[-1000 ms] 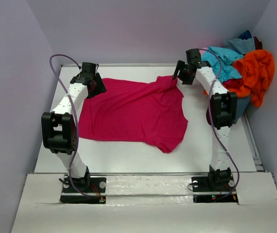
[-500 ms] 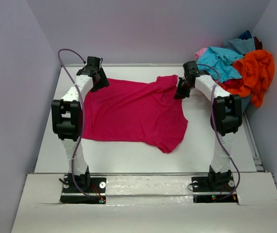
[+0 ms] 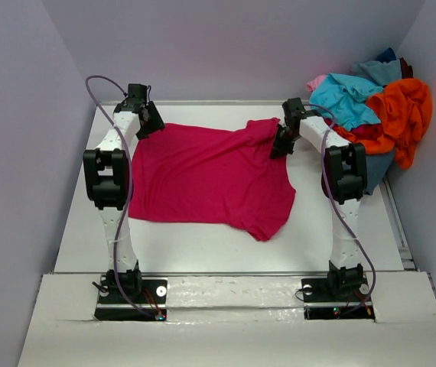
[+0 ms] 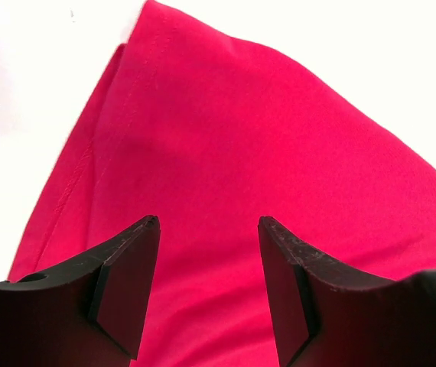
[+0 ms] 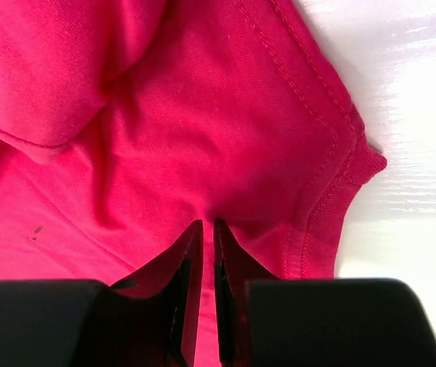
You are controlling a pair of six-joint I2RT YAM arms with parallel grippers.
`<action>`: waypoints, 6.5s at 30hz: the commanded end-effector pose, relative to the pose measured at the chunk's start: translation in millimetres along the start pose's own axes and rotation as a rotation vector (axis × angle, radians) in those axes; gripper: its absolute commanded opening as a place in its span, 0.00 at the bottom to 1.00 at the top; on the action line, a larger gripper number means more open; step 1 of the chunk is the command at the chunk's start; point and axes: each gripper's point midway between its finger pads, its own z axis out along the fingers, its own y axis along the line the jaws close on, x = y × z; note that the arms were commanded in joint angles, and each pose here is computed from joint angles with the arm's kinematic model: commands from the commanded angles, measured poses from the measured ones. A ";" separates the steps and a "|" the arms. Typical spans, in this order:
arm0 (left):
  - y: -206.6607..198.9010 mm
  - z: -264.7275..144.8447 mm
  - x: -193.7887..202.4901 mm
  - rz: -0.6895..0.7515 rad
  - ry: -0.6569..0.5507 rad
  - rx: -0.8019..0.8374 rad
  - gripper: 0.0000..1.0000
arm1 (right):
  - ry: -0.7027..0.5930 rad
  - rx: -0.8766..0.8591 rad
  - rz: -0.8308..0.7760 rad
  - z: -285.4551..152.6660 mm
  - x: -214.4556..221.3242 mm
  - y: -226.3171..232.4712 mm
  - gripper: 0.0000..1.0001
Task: Fold and stack the t-shirts
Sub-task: Flatten the tshirt out
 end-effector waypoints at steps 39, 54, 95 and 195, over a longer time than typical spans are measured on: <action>27.9 39.0 15.5 -0.018 0.142 -0.012 0.64 | -0.047 -0.026 -0.045 -51.0 24.9 1.8 0.17; 25.4 39.4 15.4 -0.019 0.143 0.001 0.64 | 0.029 -0.005 -0.065 -1.2 19.1 13.8 0.22; 71.4 8.8 76.9 -0.056 0.240 -0.134 0.64 | 0.097 0.243 0.085 -40.5 128.8 -78.0 0.25; 60.4 20.2 39.6 -0.033 0.201 -0.058 0.66 | -0.223 -0.159 0.052 23.8 -119.0 4.1 0.54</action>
